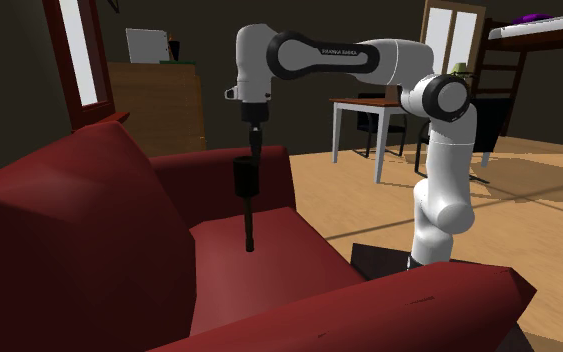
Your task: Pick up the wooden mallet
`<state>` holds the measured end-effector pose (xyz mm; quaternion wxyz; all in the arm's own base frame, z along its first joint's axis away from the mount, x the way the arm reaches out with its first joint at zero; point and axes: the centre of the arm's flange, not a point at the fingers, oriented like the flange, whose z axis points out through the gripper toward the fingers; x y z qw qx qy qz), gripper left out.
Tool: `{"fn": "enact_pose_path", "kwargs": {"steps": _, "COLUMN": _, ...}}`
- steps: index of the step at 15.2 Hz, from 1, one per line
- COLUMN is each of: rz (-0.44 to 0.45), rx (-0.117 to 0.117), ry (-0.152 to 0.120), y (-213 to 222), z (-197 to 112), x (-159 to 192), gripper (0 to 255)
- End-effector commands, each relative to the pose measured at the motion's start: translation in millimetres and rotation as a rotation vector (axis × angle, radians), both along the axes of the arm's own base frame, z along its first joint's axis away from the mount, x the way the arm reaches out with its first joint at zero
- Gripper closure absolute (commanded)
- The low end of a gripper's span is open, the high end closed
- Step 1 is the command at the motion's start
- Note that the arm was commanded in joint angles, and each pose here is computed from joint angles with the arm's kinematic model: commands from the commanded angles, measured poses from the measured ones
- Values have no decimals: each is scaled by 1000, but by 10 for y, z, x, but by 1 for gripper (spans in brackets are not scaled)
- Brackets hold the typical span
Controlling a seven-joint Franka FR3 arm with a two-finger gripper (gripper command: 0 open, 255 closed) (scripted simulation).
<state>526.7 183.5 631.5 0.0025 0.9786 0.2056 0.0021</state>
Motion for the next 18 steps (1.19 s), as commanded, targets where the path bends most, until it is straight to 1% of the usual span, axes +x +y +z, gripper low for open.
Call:
{"fn": "enact_pose_path", "kwargs": {"steps": 1, "rz": 0, "rx": -1, "ry": 2, "y": 3, "z": -17, "x": 11, "gripper": 255}}
{"fn": "enact_pose_path", "kwargs": {"steps": 16, "rz": 0, "rx": -1, "ry": 2, "y": 3, "z": 775, "x": 11, "gripper": 255}}
{"fn": "enact_pose_path", "kwargs": {"steps": 18, "rz": 0, "rx": -1, "ry": 2, "y": 3, "z": 783, "x": 11, "gripper": 255}}
